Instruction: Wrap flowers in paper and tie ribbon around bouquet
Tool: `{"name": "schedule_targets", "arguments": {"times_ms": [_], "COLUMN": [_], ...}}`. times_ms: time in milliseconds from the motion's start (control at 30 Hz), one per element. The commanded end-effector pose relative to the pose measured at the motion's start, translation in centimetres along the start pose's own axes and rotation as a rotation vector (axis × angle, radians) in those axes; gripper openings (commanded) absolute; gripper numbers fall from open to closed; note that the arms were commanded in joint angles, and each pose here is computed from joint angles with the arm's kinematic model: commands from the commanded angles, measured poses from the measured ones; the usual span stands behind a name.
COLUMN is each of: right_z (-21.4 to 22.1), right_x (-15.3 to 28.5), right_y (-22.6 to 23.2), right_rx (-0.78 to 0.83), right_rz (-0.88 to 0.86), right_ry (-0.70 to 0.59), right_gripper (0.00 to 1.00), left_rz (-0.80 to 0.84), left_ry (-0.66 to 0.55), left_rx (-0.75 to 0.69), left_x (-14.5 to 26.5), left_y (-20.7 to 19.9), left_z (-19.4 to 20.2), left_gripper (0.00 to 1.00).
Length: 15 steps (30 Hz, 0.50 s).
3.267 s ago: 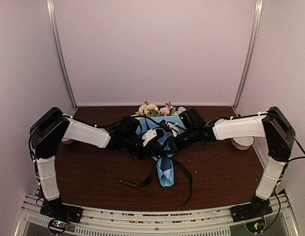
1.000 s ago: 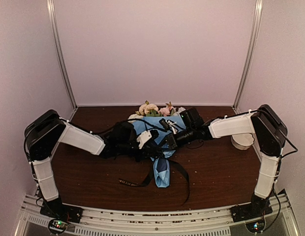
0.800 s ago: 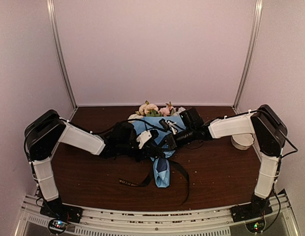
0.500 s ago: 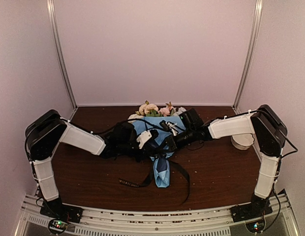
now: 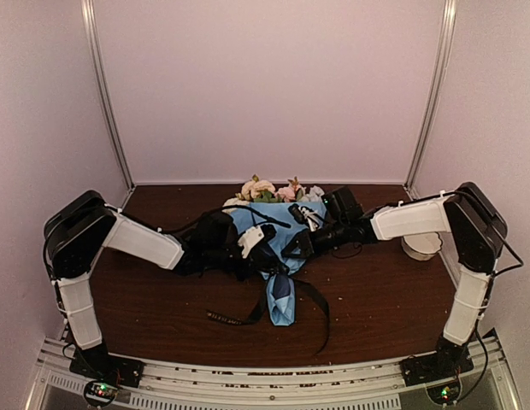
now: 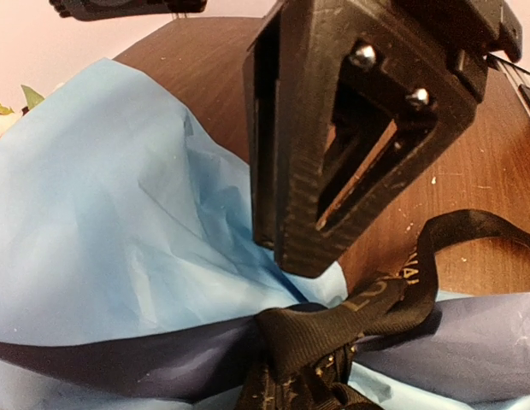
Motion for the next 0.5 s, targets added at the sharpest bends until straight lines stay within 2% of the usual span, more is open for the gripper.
{"name": "schedule_targets", "arguments": {"times_ms": [0, 133, 300, 400, 467], "right_z": [0.6, 1.1, 1.3, 1.2, 1.0], "right_x": [-0.7, -1.5, -1.7, -1.8, -1.6], "right_y": [-1.2, -0.4, -0.6, 0.0, 0.3], "right_rx": [-0.028, -0.030, -0.029, -0.032, -0.027], "right_rz": [0.039, -0.083, -0.088, -0.155, -0.181], "right_ry": [0.014, 0.065, 0.075, 0.065, 0.056], "right_gripper": [0.22, 0.23, 0.23, 0.24, 0.26], "left_rz": [-0.002, 0.002, 0.009, 0.017, 0.017], "left_ry": [-0.065, -0.065, -0.066, -0.057, -0.040], "left_rx": [-0.023, -0.024, -0.024, -0.022, -0.021], "left_x": [0.2, 0.2, 0.2, -0.1, -0.3], "left_y": [0.0, 0.0, -0.1, -0.1, 0.0], "left_z": [-1.3, -1.3, -1.3, -1.1, -0.9], "left_gripper": [0.00, 0.00, 0.00, 0.00, 0.05]}}
Point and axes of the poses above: each gripper's point midway between its finger pads, its own x axis back along the fingers, its own y axis along the line the jaws close on, z = x × y, the point moved 8 cm from there along x, back along the fingers, and after that the axes turned 1 degree about -x, right-handed, at the moved point
